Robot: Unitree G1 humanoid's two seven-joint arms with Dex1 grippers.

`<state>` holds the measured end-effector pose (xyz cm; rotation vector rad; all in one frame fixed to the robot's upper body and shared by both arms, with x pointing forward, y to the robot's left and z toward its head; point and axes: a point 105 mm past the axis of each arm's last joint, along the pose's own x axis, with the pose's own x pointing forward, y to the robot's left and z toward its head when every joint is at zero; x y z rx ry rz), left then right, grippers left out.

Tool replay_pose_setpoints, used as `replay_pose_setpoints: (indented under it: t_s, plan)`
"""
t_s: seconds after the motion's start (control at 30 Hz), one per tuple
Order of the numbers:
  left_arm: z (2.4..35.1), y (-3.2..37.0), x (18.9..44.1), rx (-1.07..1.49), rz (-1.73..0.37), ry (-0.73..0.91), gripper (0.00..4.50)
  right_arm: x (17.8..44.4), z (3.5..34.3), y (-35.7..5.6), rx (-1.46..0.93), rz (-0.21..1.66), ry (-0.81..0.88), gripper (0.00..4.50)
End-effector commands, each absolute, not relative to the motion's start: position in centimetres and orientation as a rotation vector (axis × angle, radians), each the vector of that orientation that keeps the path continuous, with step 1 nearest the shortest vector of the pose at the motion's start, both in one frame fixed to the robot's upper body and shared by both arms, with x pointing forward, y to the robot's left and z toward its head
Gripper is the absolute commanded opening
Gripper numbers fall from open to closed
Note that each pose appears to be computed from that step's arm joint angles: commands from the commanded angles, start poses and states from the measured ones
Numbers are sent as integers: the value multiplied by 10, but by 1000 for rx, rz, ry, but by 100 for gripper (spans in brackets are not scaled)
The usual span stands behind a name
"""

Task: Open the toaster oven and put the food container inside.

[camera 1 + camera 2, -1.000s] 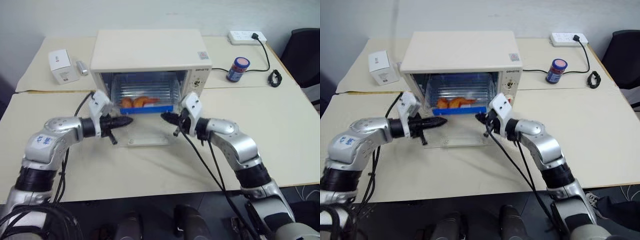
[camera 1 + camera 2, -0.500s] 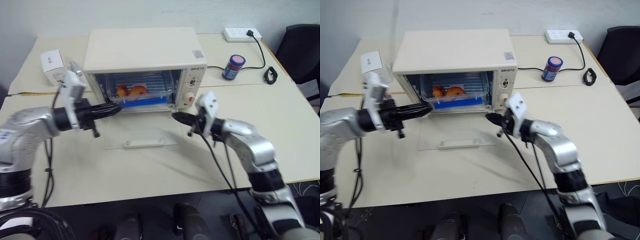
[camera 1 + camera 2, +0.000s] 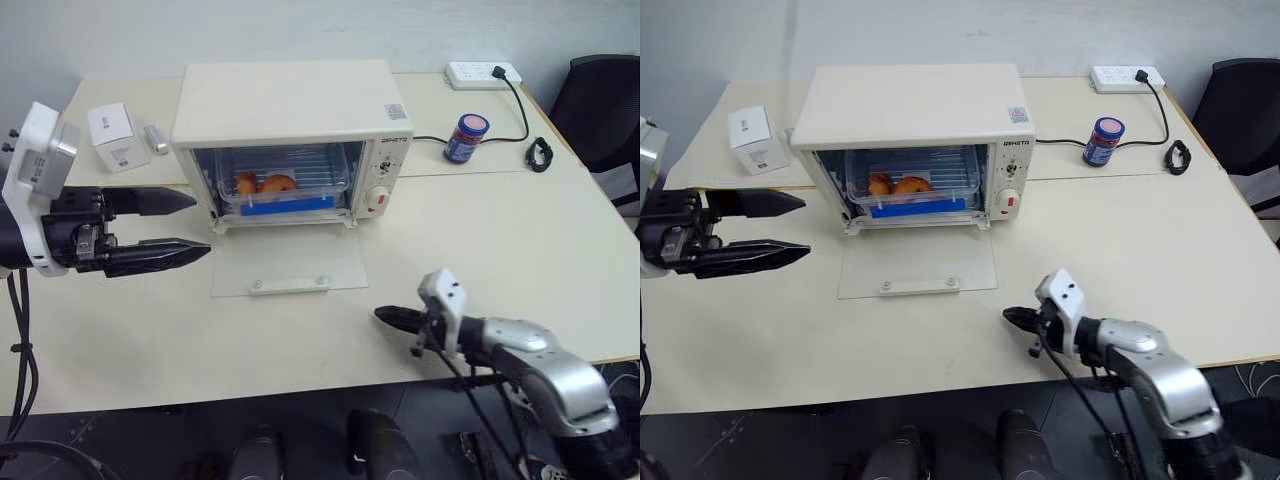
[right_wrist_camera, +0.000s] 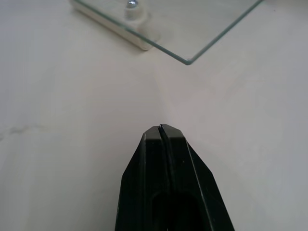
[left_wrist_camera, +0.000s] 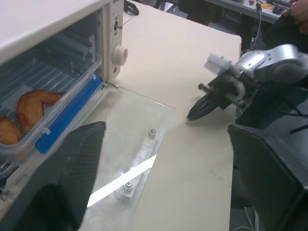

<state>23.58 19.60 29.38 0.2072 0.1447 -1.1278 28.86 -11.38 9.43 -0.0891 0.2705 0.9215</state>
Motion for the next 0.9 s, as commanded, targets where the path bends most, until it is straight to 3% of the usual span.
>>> replay_pose_setpoints:
  t_s: [0.03,0.2,0.3,0.37,0.53,0.77,0.9]
  plan:
    - [306,190,232,258,-1140,96,447,313,96,-109,-112,860,211,0]
    - [308,196,236,266,-1100,87,447,326,144,-99,-93,918,67,0]
    - [308,204,237,265,-1065,85,450,317,202,-113,-40,1003,-26,17]
    - [307,209,238,266,-1041,86,450,313,234,-126,-20,1034,-67,58]
    - [305,221,240,267,-997,91,450,309,277,-163,-87,1036,-53,225]
    - [309,233,240,296,-972,96,450,290,286,-195,-157,1105,47,449]
    - [309,237,237,304,-969,103,450,284,287,-199,-198,1115,50,449]
